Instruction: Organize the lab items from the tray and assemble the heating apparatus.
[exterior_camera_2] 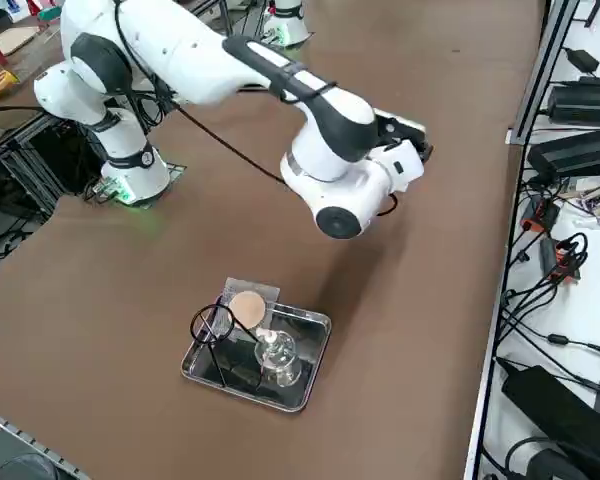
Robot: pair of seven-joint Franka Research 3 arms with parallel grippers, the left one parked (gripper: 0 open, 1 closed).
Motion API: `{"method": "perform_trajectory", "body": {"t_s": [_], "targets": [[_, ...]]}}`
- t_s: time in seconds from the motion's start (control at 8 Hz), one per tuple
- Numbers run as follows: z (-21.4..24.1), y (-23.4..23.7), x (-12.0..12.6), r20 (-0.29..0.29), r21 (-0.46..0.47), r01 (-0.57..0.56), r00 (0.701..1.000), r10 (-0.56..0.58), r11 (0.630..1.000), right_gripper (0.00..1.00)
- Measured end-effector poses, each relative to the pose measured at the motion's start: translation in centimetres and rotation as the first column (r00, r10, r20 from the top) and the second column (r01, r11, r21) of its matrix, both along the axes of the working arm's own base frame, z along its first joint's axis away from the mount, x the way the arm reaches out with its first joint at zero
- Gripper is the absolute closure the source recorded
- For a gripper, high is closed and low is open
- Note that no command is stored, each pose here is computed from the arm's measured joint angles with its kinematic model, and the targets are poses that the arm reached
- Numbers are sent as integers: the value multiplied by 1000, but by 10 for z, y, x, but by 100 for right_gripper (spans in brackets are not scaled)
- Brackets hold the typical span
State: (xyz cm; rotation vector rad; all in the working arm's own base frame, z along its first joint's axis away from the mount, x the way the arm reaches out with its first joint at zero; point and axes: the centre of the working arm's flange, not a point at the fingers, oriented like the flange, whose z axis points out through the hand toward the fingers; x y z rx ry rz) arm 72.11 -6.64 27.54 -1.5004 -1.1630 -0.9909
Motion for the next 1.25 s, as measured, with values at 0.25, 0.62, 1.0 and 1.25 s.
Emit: {"method": "perform_trajectory", "body": {"t_s": [0.25,0.62,1.0,1.25], "targets": [[27,-39,-8,-28,-111,9,1000,-12,994,0],[69,-84,-17,-86,-279,10,996,-35,960,0],[107,-127,-26,-103,-459,18,992,-73,888,0],[120,-158,-39,-109,-546,22,989,-97,837,0]]}}
